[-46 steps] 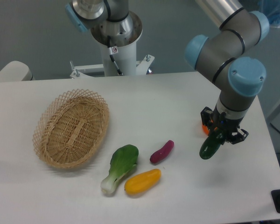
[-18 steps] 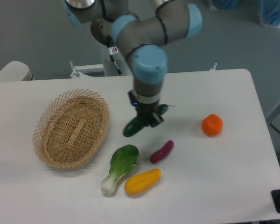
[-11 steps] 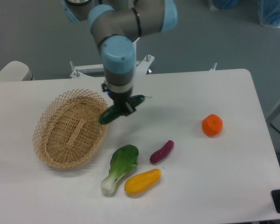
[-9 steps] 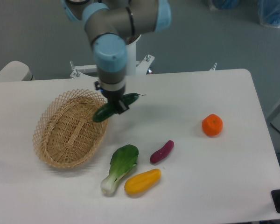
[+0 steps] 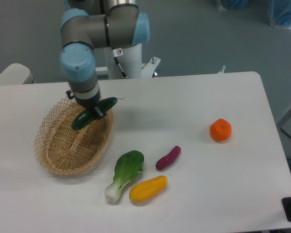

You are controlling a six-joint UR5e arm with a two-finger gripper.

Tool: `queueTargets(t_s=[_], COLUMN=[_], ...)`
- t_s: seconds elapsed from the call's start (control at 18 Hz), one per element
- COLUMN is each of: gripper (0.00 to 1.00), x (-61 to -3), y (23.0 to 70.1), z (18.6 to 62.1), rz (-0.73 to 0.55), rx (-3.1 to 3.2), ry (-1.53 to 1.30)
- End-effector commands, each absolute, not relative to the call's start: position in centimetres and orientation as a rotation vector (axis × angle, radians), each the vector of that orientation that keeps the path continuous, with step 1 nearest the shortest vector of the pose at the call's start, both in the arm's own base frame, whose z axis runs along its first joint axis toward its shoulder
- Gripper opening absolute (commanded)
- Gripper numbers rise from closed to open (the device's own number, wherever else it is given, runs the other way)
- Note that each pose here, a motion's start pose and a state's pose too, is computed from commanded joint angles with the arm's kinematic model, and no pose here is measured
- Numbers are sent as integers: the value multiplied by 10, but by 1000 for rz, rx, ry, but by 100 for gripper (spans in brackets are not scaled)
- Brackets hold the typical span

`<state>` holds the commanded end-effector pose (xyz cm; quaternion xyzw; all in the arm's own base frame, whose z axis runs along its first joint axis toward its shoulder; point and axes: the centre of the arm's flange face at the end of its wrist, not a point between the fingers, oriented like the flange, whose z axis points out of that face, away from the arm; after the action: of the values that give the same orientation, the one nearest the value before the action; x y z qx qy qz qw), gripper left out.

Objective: Place the cucumber in the basket
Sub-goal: 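Lower the cucumber into the basket and open the gripper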

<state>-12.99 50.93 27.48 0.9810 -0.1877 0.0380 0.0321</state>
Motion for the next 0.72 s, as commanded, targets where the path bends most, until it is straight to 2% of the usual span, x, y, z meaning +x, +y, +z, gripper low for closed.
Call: queueTargets(t_s=[0.17, 0.5, 0.56, 0.72], gripper=[13, 31, 39, 93], x=[-127, -122, -121, -122], y=[511, 517, 521, 530], z=[270, 263, 261, 261], rz=[129, 169, 167, 122], rx=[3024, 3041, 3043, 3084], ry=[-523, -413, -402, -404])
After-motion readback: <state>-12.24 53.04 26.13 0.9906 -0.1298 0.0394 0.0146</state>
